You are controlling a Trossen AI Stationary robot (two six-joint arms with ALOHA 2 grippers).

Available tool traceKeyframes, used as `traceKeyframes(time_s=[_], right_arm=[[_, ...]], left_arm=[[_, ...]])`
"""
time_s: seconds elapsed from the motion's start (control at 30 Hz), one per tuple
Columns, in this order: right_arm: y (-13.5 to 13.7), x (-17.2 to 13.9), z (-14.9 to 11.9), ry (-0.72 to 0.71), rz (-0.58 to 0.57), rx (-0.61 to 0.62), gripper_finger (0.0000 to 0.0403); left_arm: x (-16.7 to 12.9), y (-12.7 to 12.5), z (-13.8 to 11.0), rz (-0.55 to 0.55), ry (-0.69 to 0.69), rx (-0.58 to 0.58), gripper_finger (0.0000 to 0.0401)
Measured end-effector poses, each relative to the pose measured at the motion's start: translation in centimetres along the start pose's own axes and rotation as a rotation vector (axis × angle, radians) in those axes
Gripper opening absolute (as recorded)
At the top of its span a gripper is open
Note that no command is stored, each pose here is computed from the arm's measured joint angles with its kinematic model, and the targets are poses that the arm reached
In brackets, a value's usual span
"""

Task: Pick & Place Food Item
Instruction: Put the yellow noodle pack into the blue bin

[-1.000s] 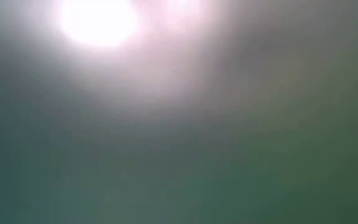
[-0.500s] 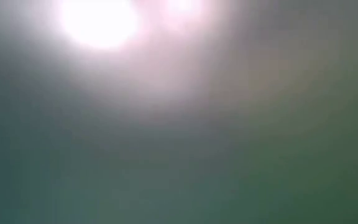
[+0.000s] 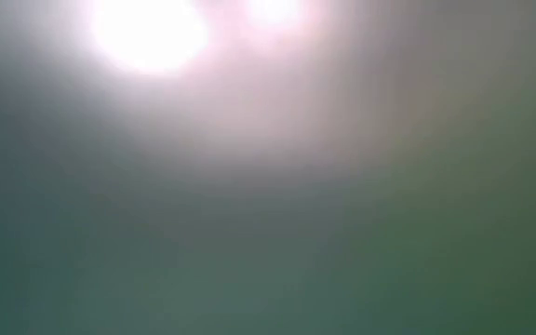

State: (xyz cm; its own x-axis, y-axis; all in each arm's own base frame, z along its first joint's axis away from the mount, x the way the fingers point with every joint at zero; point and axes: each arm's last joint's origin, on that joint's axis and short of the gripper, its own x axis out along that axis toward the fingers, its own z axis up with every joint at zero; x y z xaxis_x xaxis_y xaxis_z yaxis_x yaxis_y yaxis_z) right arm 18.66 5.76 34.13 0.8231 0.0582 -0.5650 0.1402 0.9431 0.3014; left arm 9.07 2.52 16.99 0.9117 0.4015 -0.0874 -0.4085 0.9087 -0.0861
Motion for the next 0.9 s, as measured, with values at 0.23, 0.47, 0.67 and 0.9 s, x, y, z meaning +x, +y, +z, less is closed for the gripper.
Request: traceKeyframes(time_s=[0.23,0.47,0.67,0.9], right_arm=[[2.9,-2.6,-0.5,0.199,0.045,0.081,0.0008],[5.4,-3.5,-2.9,0.443,-0.025,0.237,0.0008],[7.3,-3.0,-5.8,0.564,-0.158,0.338,0.0008],[8.9,-2.4,-9.2,0.601,-0.284,0.396,0.0008]], left_arm=[[0.0,0.0,0.0,0.0,0.0,0.0,0.0],[0.0,0.0,0.0,0.0,0.0,0.0,0.0],[0.0,0.0,0.0,0.0,0.0,0.0,0.0],[0.0,0.0,0.0,0.0,0.0,0.0,0.0]])
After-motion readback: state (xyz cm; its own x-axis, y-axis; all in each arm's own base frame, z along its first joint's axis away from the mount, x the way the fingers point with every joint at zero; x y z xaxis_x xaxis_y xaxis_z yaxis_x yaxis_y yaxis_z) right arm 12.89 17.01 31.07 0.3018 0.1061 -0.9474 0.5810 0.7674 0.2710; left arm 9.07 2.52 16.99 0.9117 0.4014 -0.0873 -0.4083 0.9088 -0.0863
